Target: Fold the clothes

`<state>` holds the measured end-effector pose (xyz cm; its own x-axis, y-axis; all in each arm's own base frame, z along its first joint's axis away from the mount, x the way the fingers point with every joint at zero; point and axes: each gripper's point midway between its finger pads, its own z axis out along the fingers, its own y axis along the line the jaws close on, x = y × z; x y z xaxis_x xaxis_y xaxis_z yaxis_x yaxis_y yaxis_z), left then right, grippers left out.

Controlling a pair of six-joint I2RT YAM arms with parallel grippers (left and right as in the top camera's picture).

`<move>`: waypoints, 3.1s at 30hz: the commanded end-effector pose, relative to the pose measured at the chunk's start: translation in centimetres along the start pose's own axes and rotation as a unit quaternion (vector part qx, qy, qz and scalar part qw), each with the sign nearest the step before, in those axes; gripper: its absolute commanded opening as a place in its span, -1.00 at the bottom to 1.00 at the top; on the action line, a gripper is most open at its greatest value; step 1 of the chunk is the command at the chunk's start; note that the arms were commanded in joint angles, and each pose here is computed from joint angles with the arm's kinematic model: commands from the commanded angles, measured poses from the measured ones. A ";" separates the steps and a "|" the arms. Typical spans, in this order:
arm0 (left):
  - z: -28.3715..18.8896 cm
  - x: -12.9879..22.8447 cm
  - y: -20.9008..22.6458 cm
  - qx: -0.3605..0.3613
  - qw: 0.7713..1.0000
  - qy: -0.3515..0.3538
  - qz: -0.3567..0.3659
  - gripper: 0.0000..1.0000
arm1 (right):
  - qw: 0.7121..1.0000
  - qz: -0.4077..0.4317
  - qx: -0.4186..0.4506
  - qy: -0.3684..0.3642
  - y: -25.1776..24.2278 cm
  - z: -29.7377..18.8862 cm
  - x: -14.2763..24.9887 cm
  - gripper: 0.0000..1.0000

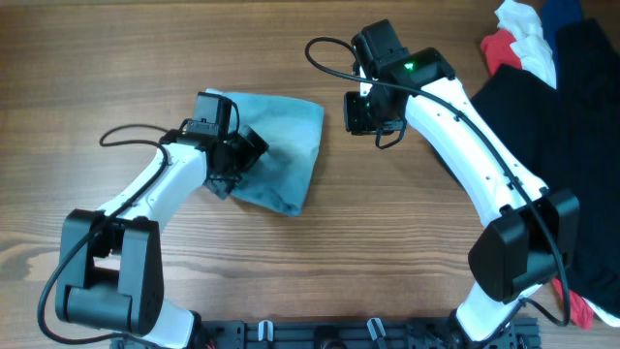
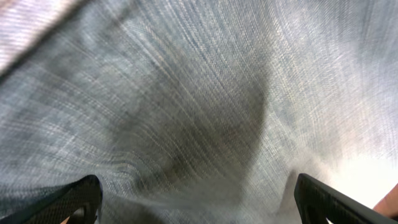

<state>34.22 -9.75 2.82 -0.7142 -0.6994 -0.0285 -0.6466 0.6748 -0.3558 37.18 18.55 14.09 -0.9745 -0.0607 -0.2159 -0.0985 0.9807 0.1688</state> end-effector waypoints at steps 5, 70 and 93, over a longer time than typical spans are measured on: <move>-0.9 -7.7 0.3 0.022 0.991 -0.112 0.071 1.00 | 1.000 -0.011 -0.006 -0.004 0.4 -0.9 0.0 -0.46; -14.4 -24.2 10.5 0.066 0.974 -0.216 -0.023 0.99 | 1.000 -0.012 -0.009 -0.011 0.5 -0.9 -0.3 -0.45; -3.0 -12.2 -1.5 0.098 0.983 -0.020 0.156 1.00 | 1.000 -0.012 -0.009 -0.012 0.6 -0.9 -0.4 -0.46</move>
<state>43.26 -1.94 9.51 -0.8375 -0.4909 -0.2401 -0.3053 0.7847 -0.5394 37.17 18.55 14.09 -0.9742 -0.0645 -0.2161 -0.1022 0.9804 0.1682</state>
